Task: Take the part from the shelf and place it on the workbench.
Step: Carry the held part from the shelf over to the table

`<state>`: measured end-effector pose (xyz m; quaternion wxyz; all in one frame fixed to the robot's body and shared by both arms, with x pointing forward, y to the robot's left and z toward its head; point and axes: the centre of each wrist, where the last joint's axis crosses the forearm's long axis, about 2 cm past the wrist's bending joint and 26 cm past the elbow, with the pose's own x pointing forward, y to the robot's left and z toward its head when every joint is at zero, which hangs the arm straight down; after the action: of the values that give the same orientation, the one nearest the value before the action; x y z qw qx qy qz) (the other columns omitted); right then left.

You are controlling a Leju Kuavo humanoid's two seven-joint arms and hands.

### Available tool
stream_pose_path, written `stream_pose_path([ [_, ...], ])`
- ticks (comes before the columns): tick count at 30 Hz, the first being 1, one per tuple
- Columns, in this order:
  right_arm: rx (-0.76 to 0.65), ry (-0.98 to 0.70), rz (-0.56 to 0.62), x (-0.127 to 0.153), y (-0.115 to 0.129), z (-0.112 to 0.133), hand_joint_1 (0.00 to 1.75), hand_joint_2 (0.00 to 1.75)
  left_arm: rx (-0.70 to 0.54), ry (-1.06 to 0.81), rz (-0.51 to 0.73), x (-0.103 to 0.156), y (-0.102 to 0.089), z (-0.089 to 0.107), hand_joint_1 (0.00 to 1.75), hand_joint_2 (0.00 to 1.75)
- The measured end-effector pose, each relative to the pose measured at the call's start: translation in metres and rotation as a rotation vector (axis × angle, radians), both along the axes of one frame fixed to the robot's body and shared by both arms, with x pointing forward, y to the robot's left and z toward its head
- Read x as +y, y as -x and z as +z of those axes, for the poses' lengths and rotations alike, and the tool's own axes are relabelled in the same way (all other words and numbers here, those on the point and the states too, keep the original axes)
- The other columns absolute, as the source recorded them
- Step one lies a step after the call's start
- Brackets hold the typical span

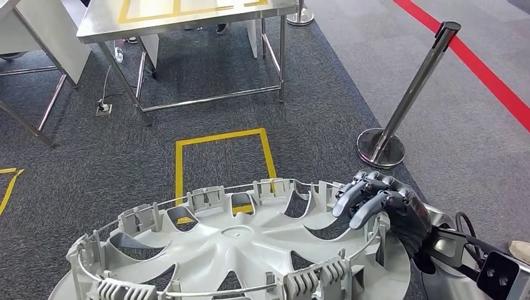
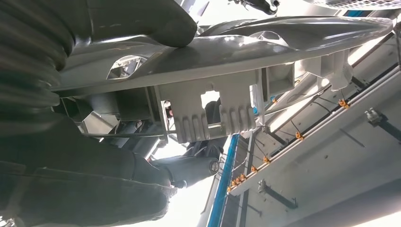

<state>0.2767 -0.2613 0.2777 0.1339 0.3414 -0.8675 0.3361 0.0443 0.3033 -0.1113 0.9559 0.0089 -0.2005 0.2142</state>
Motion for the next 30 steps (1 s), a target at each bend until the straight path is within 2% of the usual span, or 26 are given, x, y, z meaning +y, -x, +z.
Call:
stream_pose_path([
  [30, -0.004, -0.016, -0.007, 0.0084, -0.0034, 0.0029, 1.75, 1.75, -0.007, -0.008, 0.001, 0.0026, -0.0013, 0.0002, 0.0, 1.75],
])
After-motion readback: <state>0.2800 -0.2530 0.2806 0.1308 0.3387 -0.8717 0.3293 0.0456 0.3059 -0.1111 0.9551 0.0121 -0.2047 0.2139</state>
